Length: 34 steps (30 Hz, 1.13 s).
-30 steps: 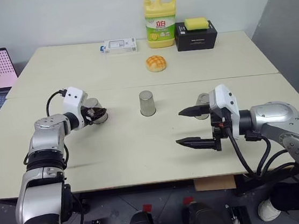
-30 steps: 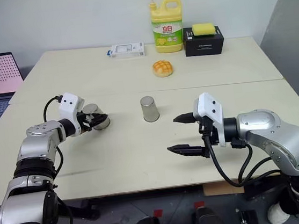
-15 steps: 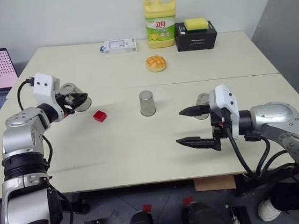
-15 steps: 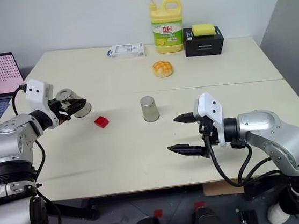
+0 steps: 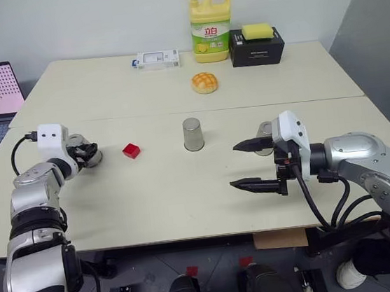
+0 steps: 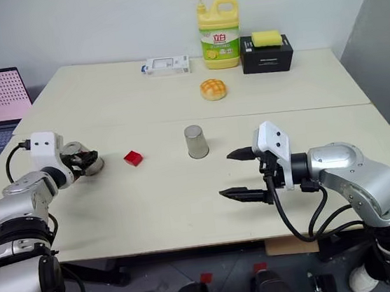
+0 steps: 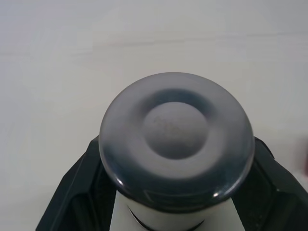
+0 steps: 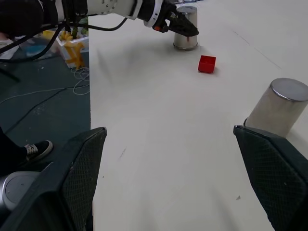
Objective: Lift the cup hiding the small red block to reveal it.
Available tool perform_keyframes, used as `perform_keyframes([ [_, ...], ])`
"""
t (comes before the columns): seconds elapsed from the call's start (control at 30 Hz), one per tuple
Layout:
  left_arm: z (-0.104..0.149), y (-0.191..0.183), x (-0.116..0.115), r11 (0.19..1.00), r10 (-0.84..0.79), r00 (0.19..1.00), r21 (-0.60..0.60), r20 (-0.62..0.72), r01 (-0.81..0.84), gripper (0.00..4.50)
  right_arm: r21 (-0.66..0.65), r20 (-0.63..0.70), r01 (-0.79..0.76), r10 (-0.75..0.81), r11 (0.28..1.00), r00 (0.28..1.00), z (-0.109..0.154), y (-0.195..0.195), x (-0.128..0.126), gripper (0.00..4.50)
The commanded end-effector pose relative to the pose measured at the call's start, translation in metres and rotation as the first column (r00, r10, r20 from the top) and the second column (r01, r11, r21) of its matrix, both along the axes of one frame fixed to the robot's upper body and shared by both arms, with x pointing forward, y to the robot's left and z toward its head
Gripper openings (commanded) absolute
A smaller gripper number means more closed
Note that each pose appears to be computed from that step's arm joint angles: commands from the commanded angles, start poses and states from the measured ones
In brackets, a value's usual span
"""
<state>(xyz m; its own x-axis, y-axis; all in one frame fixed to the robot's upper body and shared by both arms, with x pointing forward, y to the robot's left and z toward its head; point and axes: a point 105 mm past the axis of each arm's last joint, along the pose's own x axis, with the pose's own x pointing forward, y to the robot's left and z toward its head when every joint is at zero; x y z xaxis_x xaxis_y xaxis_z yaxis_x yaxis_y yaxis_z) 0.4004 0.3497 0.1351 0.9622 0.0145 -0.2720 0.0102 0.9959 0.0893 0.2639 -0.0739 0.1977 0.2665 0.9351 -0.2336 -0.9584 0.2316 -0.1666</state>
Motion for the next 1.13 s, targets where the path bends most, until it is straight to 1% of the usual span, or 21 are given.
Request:
perform_keyframes([
  [0.03, 0.015, 0.000, 0.003, 0.999, -0.025, 0.999, 0.028, 0.037, 0.024, 4.03, 0.005, 0.047, -0.024, 0.024, 1.000, 0.999, 0.010, 0.003, -0.004, 4.50],
  [0.1, 0.019, 0.003, 0.002, 1.000, -0.013, 0.999, 0.014, 0.051, 0.012, 4.37, 0.005, 0.047, -0.023, 0.023, 1.000, 0.999, 0.010, 0.003, -0.003, 4.50],
  [0.13, 0.023, 0.005, 0.002, 1.000, -0.006, 0.998, 0.010, 0.063, 0.006, 4.47, 0.005, 0.048, -0.022, 0.022, 1.000, 0.999, 0.010, 0.003, -0.003, 4.50],
  [0.2, 0.031, 0.007, 0.001, 1.000, 0.000, 0.996, 0.013, 0.087, -0.001, 4.47, 0.007, 0.050, -0.021, 0.021, 1.000, 0.999, 0.011, 0.003, -0.003, 4.50],
  [0.3, 0.045, 0.010, -0.001, 0.998, 0.004, 0.992, 0.056, 0.122, -0.011, 4.47, 0.013, 0.057, -0.019, 0.018, 1.000, 0.998, 0.012, 0.004, -0.003, 4.50],
  [0.37, 0.066, 0.007, -0.005, 0.994, -0.038, 0.984, 0.109, 0.174, 0.019, 4.47, 0.028, 0.063, -0.016, 0.015, 0.999, 0.998, 0.015, 0.004, -0.002, 4.50],
  [0.43, 0.081, 0.003, -0.012, 0.984, -0.092, 0.976, 0.170, 0.198, 0.059, 4.47, 0.041, 0.067, -0.014, 0.012, 0.999, 0.998, 0.018, 0.004, -0.002, 4.50],
  [0.5, 0.097, -0.012, -0.023, 0.957, -0.216, 0.952, 0.239, 0.217, 0.163, 4.47, 0.049, 0.073, -0.009, 0.006, 0.999, 0.997, 0.021, 0.002, -0.001, 4.50],
  [0.57, 0.105, -0.023, -0.032, 0.938, -0.291, 0.930, 0.260, 0.223, 0.231, 4.47, 0.050, 0.076, -0.006, 0.002, 0.999, 0.997, 0.022, 0.000, 0.000, 4.50],
  [0.63, 0.104, -0.029, -0.050, 0.892, -0.374, 0.917, 0.323, 0.138, 0.316, 4.47, 0.047, 0.084, 0.011, -0.015, 0.999, 0.996, 0.023, -0.006, 0.002, 4.50],
  [0.7, 0.099, -0.038, -0.066, 0.839, -0.457, 0.888, 0.356, 0.050, 0.411, 4.47, 0.045, 0.097, 0.029, -0.034, 0.999, 0.995, 0.023, -0.013, 0.004, 4.50],
  [0.77, 0.092, -0.044, -0.079, 0.799, -0.518, 0.855, 0.344, -0.026, 0.494, 4.47, 0.042, 0.109, 0.044, -0.048, 0.998, 0.993, 0.023, -0.019, 0.005, 4.50],
  [0.9, 0.077, -0.048, -0.099, 0.744, -0.573, 0.805, 0.315, -0.151, 0.589, 4.47, 0.029, 0.105, 0.058, -0.061, 0.998, 0.993, 0.019, -0.032, 0.003, 4.50],
  [1.0, 0.073, -0.052, -0.109, 0.722, -0.610, 0.771, 0.272, -0.186, 0.637, 4.47, -0.002, 0.070, 0.086, -0.086, 0.996, 0.994, 0.012, -0.047, 0.000, 4.50],
  [1.13, 0.073, -0.053, -0.113, 0.720, -0.620, 0.761, 0.249, -0.190, 0.648, 4.47, -0.017, 0.056, 0.108, -0.107, 0.994, 0.993, 0.010, -0.056, -0.001, 4.50],
])
